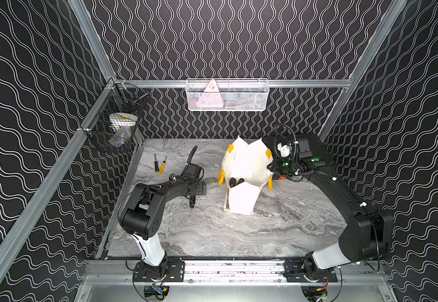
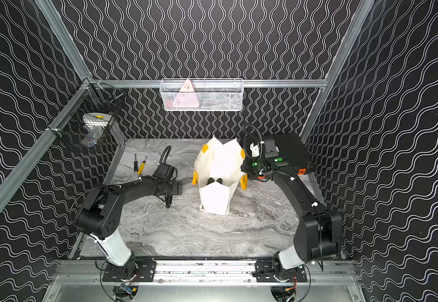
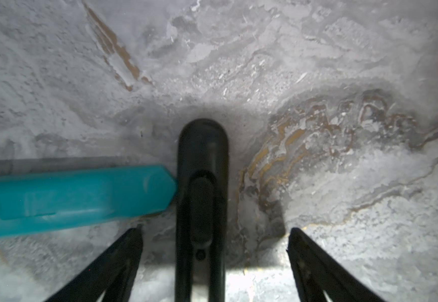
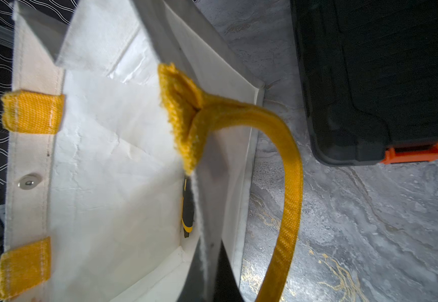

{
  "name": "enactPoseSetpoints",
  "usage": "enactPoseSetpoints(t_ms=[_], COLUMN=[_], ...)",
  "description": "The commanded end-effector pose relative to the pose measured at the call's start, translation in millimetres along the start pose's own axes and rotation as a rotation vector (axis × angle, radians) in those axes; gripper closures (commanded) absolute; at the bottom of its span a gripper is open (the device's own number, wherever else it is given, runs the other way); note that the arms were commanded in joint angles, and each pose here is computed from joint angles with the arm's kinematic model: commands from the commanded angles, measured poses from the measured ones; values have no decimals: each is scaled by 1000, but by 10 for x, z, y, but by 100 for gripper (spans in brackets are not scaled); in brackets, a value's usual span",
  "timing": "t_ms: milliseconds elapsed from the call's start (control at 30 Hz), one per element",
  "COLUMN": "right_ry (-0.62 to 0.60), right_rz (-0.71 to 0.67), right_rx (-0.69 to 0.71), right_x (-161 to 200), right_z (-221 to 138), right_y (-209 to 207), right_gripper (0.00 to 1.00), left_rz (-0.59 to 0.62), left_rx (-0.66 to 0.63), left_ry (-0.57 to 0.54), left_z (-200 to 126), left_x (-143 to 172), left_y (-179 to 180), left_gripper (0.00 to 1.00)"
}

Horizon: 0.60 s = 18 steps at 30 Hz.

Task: Place the art knife into the pouch
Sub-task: Pick up the utility knife at the center of the board.

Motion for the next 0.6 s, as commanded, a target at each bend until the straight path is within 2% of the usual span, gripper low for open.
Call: enactPoseSetpoints(t_ms=[0,200,333,467,567], right_ry=[-28,-26,-23,-35,-34], right_rz=[-21,-20,-19,-18,-20], right_rx=[-5,-5,-9,-7,-8], right_x=[-49,-46,-35,-40,-36], right_z=[14,35,48,31,23], right_y=[14,3,4,3,5], right_gripper=[100,100,100,100,100], left_rz=[-45,-42,-11,21,32], left_rx=[68,80,30,-17,-27], left_ry=[99,108,132,138,138], left_z=[35,-1,-12,-15,-19], left_x=[163,195,291,394,398], left_y=[-37,-72,-76,-94,-115], left_gripper=[9,17,27,31,42])
Point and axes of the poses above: each gripper's point midway between its finger pads, its own z axis out along the fingers, its own y axis along the line the jaws close on, x = y × z, the point moved 7 cm from there along -z, back along the fingers, and after that the axes turned 9 degrees about -z, right-handed, at the moved point
